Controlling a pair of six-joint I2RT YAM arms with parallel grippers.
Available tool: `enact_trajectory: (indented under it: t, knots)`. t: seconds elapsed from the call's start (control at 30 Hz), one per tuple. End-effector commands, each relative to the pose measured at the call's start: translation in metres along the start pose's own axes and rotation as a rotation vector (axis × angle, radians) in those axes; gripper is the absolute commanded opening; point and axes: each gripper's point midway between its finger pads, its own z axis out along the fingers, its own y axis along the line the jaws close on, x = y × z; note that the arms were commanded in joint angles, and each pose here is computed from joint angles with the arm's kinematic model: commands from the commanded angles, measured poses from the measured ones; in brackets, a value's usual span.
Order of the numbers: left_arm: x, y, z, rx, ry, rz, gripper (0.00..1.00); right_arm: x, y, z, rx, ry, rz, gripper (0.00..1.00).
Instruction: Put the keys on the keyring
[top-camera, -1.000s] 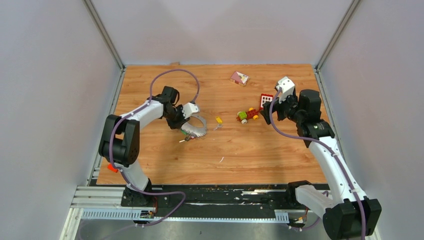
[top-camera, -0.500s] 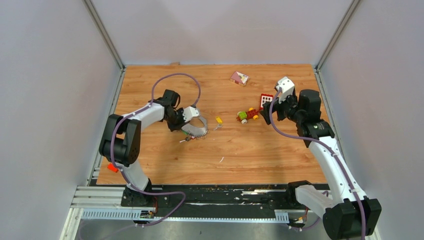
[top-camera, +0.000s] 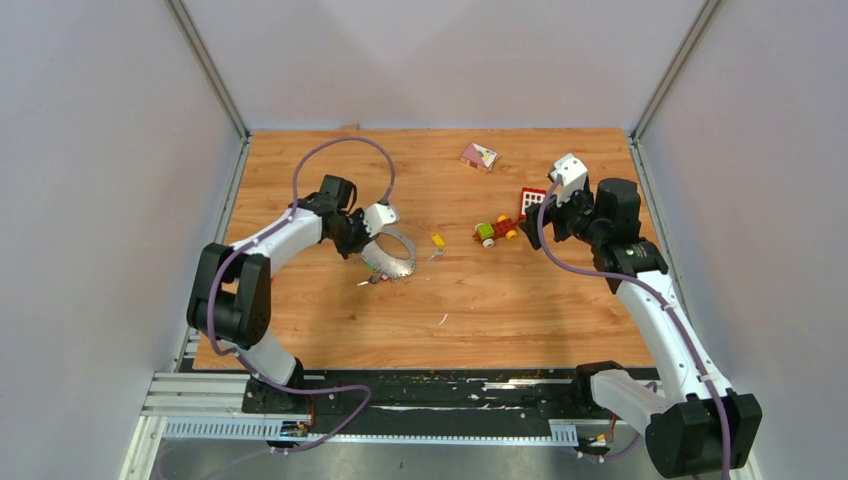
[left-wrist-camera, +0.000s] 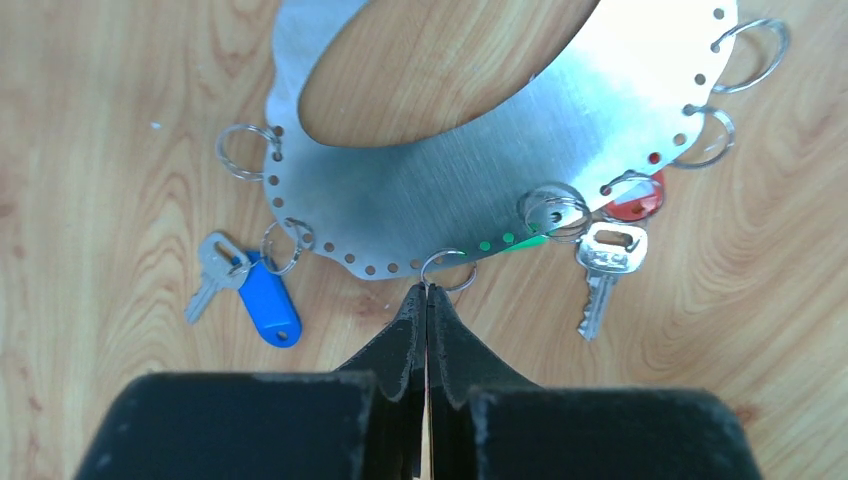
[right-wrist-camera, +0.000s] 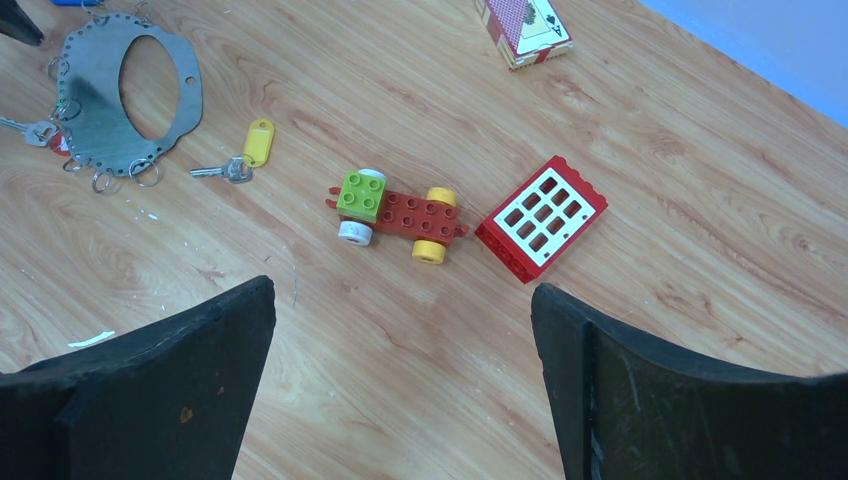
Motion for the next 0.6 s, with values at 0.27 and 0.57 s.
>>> enact_trajectory:
  t: [0.27, 0.57]
  knots:
    - [-0.054, 0.025, -0.032, -0.141, -0.198, -0.072, 0.13, -0.011, 0.002, 0.000, -0.018, -0.023, -0.023, 1.00]
    - [-0.052, 0.067, 0.011, -0.159, -0.057, -0.288, 0.67, -0.011, 0.001, -0.001, -0.013, -0.023, -0.025, 1.00]
